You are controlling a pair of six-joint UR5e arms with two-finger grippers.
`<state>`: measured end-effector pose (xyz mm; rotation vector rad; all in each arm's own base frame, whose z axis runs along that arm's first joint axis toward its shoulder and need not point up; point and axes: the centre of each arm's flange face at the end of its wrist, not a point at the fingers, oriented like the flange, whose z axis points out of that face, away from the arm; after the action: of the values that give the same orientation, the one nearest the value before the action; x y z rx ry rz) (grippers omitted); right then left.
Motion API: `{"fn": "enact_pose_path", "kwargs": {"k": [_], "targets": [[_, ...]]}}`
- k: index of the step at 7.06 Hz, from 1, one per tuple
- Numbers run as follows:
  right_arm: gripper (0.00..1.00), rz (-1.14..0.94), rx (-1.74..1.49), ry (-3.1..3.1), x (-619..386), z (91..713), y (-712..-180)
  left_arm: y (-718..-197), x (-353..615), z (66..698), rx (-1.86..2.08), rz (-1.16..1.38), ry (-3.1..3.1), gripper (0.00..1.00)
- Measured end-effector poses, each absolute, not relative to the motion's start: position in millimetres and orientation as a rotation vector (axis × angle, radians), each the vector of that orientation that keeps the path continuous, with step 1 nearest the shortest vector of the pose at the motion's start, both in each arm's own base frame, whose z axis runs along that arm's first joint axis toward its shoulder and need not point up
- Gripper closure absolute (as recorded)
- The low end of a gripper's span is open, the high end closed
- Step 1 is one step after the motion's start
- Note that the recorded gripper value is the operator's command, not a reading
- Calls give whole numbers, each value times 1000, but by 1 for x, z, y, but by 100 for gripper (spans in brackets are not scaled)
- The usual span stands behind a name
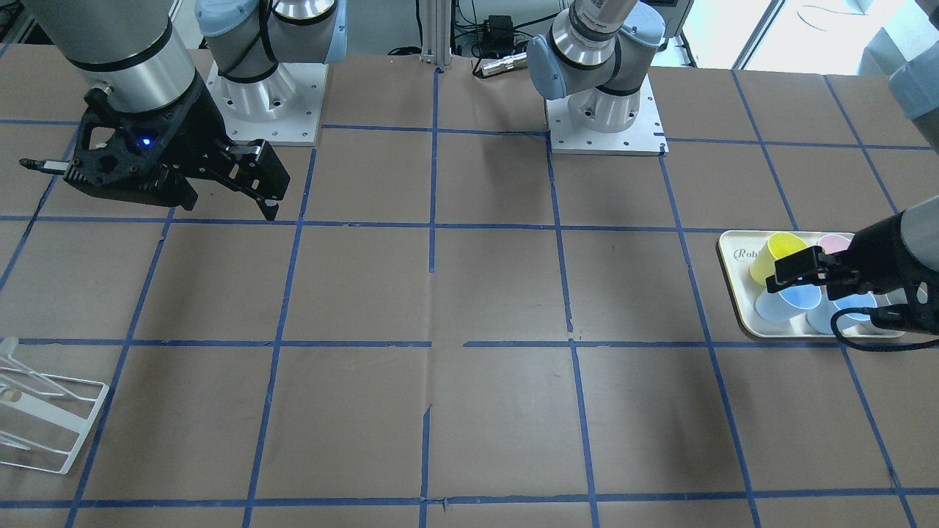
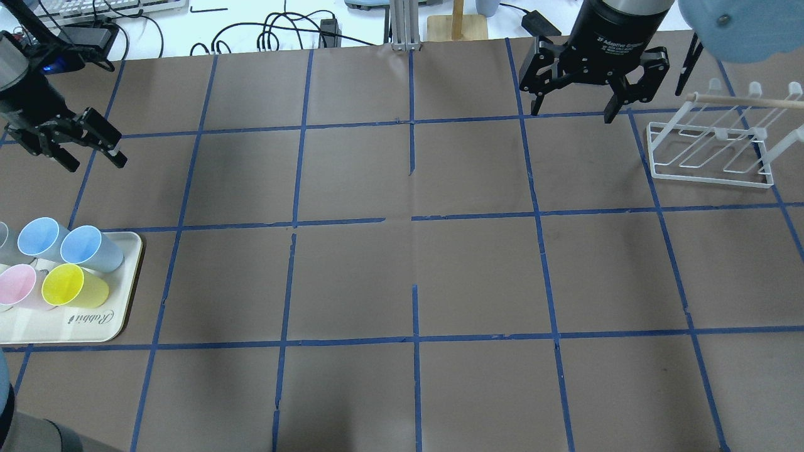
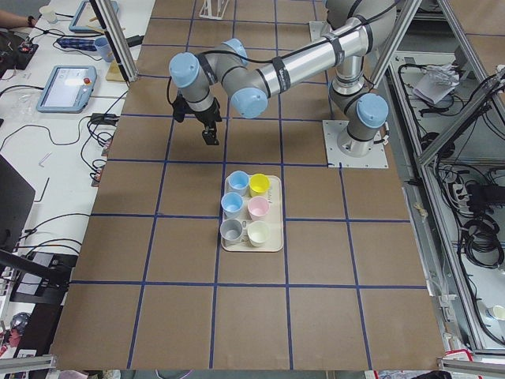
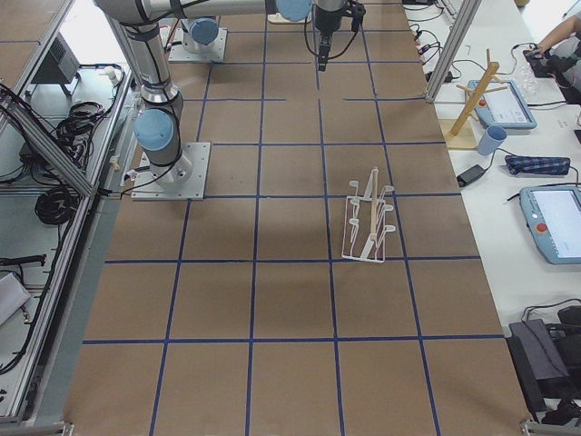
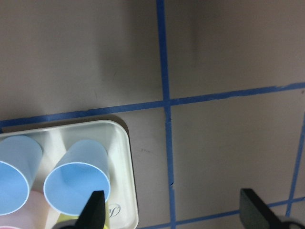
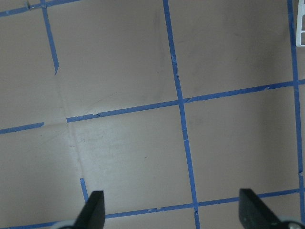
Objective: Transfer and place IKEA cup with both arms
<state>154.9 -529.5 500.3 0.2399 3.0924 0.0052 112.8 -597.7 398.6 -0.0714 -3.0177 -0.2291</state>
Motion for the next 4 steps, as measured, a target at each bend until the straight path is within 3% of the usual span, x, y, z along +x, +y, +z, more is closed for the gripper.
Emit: {"fn": "enact_pose_path", "kwargs": {"k": [4], "targets": [[0, 7, 232, 3093, 155, 500, -530, -569, -54, 481, -68, -78, -3089, 0]]}}
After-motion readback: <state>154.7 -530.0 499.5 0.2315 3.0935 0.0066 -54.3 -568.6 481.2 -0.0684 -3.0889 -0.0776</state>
